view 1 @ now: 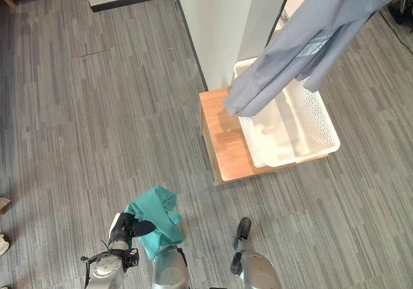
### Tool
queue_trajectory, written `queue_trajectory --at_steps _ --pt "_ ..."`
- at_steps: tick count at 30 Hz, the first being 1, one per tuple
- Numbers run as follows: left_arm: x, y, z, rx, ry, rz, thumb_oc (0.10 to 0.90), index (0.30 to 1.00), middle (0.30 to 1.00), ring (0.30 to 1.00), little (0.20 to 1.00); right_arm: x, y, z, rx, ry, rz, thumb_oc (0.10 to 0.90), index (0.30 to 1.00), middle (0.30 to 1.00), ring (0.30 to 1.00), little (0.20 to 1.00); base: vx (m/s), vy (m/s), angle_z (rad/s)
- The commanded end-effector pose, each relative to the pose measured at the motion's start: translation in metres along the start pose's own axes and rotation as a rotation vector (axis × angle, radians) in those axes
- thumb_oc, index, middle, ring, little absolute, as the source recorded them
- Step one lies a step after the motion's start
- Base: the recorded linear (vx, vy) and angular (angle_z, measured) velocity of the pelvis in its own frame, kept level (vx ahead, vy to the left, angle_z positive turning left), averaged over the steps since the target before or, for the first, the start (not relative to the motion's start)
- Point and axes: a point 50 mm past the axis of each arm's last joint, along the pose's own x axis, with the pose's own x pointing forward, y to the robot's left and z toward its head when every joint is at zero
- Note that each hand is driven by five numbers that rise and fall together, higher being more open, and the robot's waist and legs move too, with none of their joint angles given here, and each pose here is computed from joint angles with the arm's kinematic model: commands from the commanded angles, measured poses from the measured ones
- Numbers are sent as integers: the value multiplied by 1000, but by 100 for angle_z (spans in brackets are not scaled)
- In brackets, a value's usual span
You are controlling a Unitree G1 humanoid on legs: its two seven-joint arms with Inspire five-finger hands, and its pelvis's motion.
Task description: Pick up bed clothes into laundry basket.
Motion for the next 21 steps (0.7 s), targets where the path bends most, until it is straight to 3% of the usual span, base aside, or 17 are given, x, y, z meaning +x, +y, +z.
queue_trajectory --at_steps 1,21 --pt "-6 20 8 60 -52 8 400 300 300 300 300 28 -80 12 -48 -58 -339 400 300 300 300 300 -2 -10 -5" --pt "-6 25 -4 47 3 22 400 300 300 300 300 33 -75 21 -4 -87 -301 400 300 300 300 300 8 -8 0"
